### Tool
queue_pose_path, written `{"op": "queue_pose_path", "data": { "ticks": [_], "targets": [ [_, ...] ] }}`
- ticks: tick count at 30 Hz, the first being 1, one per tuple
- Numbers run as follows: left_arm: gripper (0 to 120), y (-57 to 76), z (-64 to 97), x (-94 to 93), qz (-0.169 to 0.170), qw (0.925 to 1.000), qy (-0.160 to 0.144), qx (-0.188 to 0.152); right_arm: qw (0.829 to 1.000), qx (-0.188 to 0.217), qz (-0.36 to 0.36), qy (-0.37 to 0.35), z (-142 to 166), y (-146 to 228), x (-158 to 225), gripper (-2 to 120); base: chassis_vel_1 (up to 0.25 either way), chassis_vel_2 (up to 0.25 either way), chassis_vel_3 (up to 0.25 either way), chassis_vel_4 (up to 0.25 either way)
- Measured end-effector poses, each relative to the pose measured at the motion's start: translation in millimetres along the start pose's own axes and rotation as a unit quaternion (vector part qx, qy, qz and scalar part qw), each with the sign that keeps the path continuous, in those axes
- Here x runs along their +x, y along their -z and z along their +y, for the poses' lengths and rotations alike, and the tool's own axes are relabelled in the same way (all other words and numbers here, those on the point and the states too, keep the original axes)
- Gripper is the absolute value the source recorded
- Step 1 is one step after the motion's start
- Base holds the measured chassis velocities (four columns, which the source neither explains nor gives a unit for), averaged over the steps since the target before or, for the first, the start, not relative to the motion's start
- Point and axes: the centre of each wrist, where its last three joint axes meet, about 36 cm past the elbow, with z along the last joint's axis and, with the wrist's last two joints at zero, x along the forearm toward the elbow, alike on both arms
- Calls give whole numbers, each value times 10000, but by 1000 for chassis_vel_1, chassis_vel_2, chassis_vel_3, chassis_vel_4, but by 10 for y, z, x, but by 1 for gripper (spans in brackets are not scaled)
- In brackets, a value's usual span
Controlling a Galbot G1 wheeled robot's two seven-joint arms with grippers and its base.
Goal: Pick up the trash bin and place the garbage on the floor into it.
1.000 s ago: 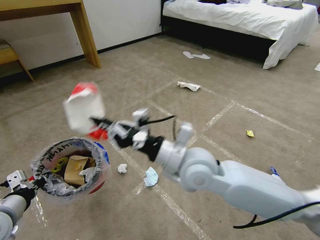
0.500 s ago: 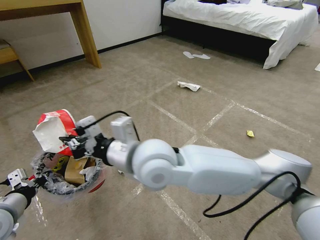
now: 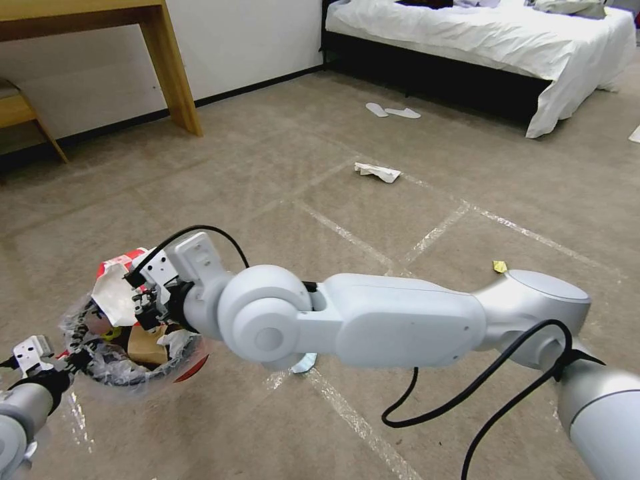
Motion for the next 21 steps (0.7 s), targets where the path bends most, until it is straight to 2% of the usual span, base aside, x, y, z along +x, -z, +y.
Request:
{"op": "queue_pose_path", "data": {
  "ticks": [9,21],
  "targets": [
    [0,21,-50,-4,-14,10000,-56,-34,10000,-10,82,38,73,-82,-78,0,0,0,0,0],
    [0,51,-41,15,-36,10000,-41,-52,9995,55,293,-53,136,-202,-140,0,0,0,0,0]
  ]
}}
